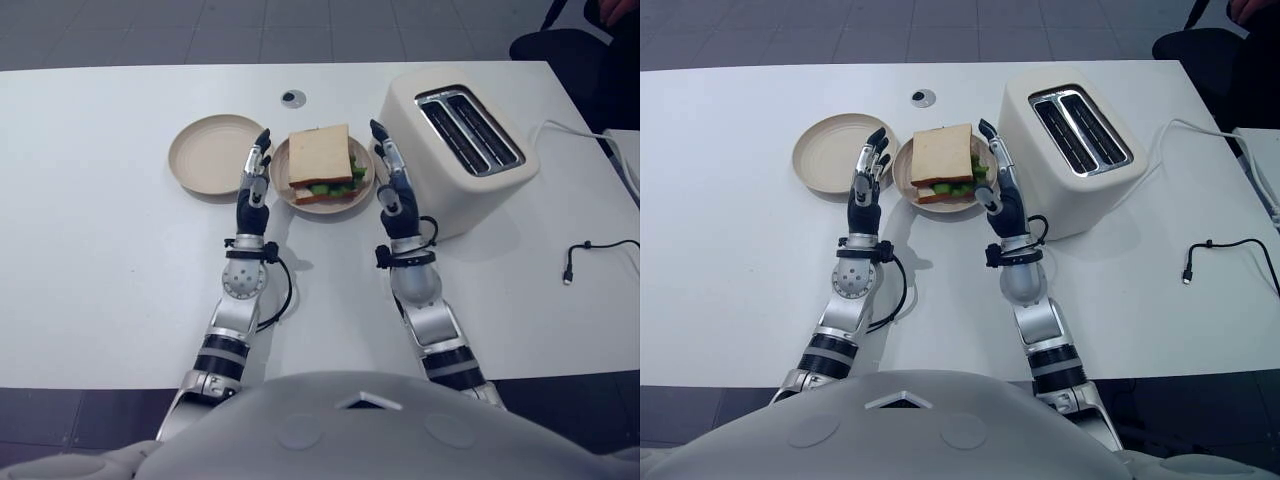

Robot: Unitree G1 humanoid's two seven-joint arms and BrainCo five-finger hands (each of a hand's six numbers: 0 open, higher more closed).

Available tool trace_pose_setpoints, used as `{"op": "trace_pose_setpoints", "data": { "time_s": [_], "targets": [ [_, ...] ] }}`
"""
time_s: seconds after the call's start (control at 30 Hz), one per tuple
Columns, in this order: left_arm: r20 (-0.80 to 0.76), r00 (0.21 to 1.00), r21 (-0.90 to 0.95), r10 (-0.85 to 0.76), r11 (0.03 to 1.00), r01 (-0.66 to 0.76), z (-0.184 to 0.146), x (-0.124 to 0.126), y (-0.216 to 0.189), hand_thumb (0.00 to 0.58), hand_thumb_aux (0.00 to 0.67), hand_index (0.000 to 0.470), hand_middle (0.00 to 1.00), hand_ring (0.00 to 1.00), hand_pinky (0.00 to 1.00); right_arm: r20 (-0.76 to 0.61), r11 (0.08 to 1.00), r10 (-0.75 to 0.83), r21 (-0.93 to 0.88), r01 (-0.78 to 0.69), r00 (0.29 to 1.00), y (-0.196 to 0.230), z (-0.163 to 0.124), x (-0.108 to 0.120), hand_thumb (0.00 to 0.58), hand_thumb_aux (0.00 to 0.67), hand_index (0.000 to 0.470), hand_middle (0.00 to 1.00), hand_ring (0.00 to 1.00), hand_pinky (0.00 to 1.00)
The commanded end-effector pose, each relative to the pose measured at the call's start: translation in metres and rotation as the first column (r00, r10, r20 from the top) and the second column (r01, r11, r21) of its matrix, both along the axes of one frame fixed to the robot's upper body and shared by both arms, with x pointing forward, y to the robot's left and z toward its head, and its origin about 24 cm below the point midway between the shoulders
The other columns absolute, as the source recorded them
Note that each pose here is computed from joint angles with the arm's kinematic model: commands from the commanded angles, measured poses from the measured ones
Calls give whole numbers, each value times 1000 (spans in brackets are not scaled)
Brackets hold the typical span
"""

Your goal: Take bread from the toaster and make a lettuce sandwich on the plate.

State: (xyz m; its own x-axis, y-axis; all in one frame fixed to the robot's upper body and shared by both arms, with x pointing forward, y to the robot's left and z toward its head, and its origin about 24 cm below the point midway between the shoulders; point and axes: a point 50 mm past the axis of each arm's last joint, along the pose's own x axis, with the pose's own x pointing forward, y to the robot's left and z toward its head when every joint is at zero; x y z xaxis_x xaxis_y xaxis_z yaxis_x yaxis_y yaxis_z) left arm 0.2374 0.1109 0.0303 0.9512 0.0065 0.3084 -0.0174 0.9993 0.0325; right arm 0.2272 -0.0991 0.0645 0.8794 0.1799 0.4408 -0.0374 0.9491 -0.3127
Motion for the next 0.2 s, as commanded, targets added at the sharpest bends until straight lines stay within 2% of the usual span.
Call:
{"op": "trace_pose_setpoints", "data": {
  "time_s": [0.03,0.2],
  "targets": [
    [-31,999,-41,4,999,-5,-8,-1,2,0,0,0,0,0,0,-40,999,10,-42,-12,999,1,-11,2,0,0,0,0,0,0],
    [32,999,10,-6,1000,5,-8,-5,0,0,0,0,0,0,0,-56,994,110,5,-110,992,6,-12,3,0,0,0,0,0,0]
  ]
}}
